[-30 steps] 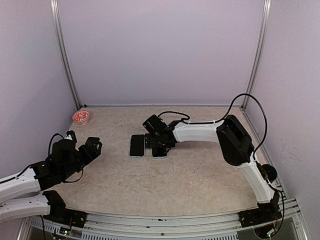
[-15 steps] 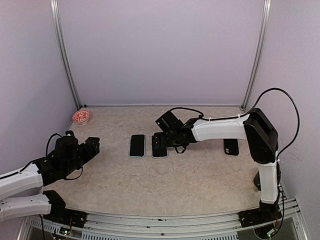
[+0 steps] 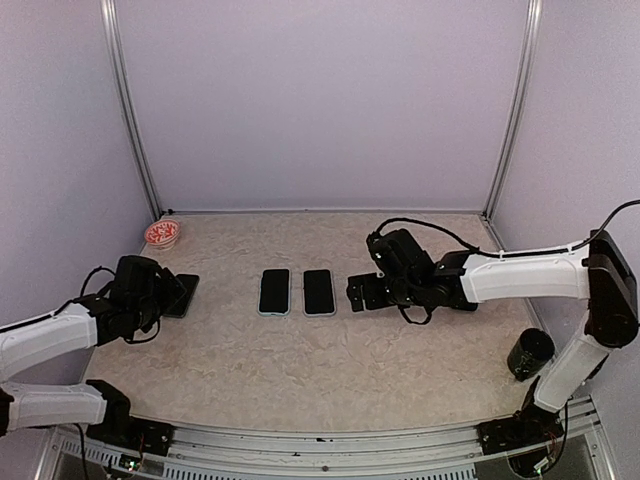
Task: Put the phone into the phone case
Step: Adjust the phone at the corner of the board.
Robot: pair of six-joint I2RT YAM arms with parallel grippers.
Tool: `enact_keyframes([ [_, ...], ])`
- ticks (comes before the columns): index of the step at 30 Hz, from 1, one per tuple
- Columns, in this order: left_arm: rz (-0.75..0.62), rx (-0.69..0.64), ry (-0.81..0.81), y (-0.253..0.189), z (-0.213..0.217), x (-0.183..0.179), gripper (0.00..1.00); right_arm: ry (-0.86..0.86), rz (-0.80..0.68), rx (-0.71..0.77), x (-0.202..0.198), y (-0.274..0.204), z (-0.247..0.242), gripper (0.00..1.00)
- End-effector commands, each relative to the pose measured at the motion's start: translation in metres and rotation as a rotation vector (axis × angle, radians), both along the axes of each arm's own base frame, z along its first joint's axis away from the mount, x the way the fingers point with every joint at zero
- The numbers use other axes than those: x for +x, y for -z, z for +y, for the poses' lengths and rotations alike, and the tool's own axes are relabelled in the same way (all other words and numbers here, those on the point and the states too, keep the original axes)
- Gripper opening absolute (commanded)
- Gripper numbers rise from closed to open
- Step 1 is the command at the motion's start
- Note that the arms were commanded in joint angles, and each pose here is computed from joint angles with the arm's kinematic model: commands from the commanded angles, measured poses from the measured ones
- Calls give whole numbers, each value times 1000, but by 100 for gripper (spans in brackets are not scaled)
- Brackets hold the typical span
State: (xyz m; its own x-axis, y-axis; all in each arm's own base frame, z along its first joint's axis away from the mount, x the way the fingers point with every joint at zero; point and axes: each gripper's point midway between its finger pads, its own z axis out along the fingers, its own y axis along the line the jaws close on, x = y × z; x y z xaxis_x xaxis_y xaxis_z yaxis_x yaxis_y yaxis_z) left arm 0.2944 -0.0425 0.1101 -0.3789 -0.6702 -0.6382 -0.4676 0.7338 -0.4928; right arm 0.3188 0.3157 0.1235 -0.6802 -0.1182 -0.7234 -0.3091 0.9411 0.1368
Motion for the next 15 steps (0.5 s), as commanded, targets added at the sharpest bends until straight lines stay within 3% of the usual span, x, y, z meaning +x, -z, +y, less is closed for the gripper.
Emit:
enact_keyframes([
  [1,33,49,-78,1,16,6,99,-52,-51,97,-9,-26,-2,99],
  [15,72,82,-172,25,29,20,99,-129,-46,181,-38,-26,-12,99],
])
